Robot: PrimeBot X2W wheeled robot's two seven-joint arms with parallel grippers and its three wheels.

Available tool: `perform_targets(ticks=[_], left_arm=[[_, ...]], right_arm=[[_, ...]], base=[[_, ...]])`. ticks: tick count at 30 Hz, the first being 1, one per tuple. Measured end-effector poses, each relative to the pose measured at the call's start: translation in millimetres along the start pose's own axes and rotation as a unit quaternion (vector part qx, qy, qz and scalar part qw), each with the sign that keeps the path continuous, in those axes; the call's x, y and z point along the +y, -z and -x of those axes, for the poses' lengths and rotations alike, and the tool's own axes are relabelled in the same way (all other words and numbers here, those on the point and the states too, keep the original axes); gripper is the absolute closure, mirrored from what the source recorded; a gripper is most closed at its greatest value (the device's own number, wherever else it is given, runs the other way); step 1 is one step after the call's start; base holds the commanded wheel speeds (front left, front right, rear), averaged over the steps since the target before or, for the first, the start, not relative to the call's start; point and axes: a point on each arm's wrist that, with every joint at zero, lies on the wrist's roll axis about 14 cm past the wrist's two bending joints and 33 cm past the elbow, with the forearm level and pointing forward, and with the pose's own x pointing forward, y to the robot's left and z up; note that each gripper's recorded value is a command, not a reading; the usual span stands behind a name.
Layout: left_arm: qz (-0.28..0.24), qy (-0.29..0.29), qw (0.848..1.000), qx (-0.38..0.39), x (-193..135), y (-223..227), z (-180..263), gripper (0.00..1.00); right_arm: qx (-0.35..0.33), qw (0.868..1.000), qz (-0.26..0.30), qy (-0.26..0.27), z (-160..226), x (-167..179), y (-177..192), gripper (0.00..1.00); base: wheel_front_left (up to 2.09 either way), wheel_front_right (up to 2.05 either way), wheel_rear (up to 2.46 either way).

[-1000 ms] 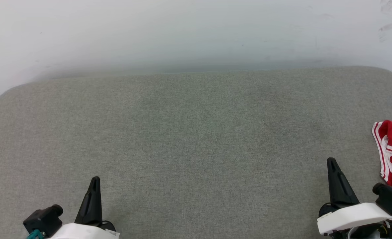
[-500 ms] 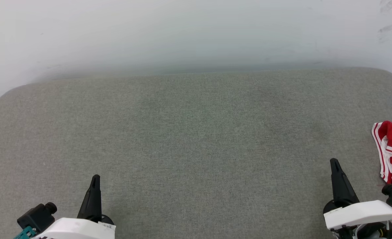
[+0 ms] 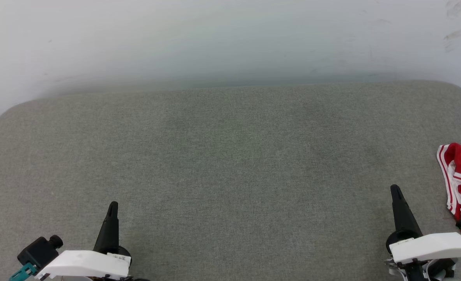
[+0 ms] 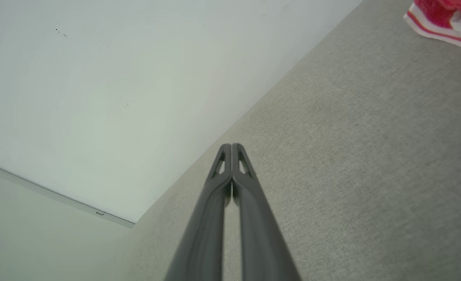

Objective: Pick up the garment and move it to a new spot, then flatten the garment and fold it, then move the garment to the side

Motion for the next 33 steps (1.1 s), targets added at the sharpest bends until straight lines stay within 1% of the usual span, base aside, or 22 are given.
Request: perform_targets(ticks=[14, 33], left_arm=[[0.079, -0.006, 0.997, 0.006, 1.0, 0.4, -3.9, 1.0], [0.171, -0.006, 0.985, 0.01, -1.0, -1.8, -10.1, 1.0]], right_arm=[[0.001, 0.996, -0.084, 0.003, -3.5, 0.2, -3.4, 1.0], [0.004, 0.983, -0.182, 0.004, -5.5, -0.1, -5.5, 1.0]], base=[[0.0, 0.0, 0.0], [0.0, 0.0, 0.0]])
